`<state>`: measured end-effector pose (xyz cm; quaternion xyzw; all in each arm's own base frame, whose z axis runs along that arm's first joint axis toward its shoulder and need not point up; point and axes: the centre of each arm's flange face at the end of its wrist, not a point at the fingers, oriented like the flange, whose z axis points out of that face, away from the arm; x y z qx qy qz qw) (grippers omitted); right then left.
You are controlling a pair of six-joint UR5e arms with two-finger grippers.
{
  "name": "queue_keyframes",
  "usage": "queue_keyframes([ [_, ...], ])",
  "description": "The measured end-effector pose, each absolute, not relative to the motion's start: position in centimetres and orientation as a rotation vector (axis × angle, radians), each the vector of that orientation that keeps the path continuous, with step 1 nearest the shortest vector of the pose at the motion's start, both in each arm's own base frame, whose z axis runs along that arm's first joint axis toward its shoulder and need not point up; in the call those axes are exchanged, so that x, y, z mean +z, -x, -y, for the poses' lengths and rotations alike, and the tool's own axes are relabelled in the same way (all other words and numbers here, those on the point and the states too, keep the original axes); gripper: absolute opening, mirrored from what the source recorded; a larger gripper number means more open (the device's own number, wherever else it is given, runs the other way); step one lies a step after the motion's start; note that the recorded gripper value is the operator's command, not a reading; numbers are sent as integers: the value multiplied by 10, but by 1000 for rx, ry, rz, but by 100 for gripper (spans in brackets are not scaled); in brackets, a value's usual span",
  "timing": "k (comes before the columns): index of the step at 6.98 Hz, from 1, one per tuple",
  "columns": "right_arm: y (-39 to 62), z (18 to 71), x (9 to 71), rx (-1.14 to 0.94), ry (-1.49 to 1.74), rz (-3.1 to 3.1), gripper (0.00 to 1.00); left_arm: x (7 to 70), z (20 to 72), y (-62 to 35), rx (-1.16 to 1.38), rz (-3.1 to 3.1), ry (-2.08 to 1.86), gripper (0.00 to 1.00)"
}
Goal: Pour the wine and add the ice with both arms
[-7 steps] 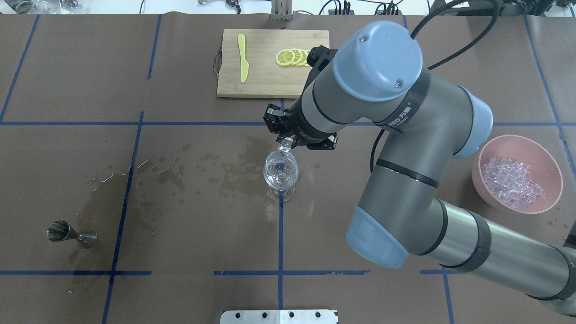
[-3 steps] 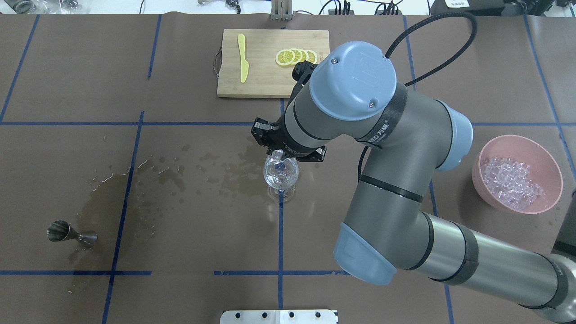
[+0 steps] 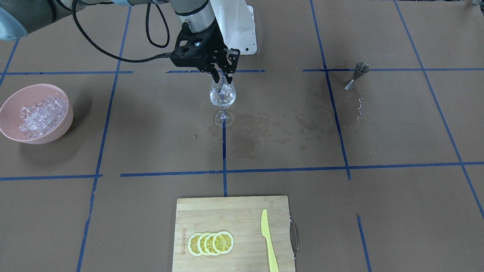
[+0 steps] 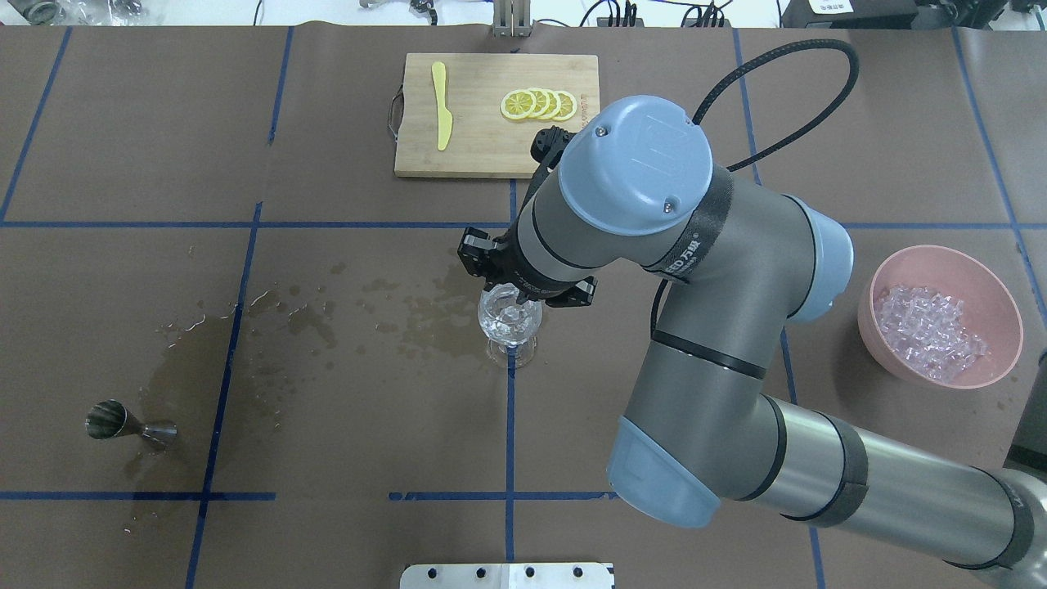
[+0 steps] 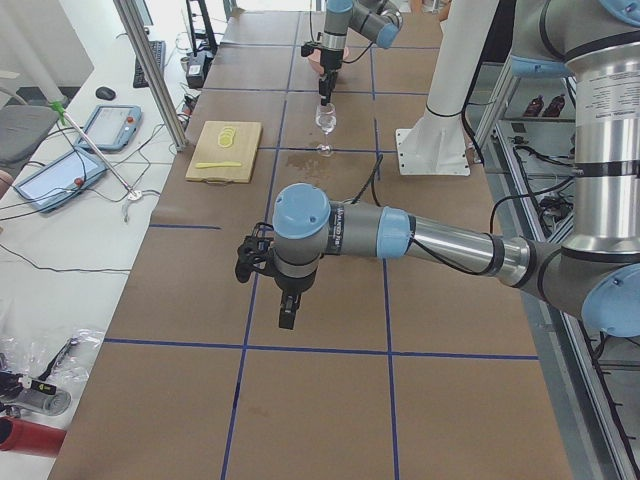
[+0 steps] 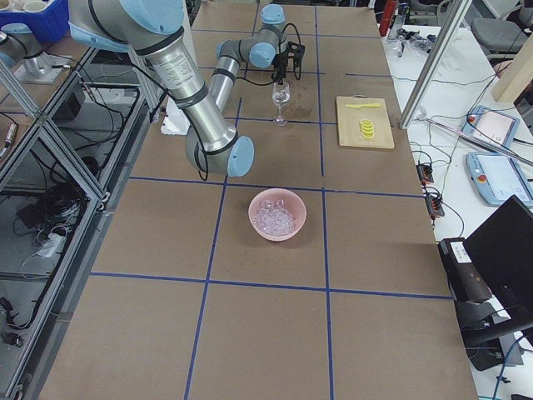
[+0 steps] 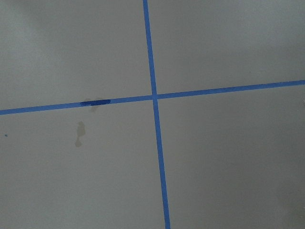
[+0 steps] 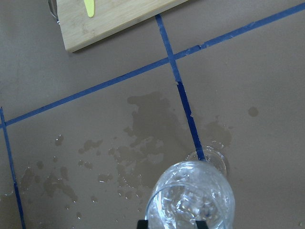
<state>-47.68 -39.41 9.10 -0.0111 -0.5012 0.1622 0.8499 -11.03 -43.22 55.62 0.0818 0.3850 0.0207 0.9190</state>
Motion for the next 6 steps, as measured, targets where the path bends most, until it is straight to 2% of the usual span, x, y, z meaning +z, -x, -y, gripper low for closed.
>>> queue_keyframes([
  [1, 476, 394, 92, 342, 24, 1054, 80, 556, 432, 110, 42, -791, -169, 100],
  [2, 472, 395, 96, 346, 23, 1052, 100, 556, 432, 110, 42, -791, -169, 100],
  [4, 433, 411, 138, 378, 0, 1017, 100, 557, 435, 109, 53, -790, -186, 100],
  [6, 376, 447, 201, 318, -77, 934, 100, 569, 444, 109, 88, -780, -260, 100],
])
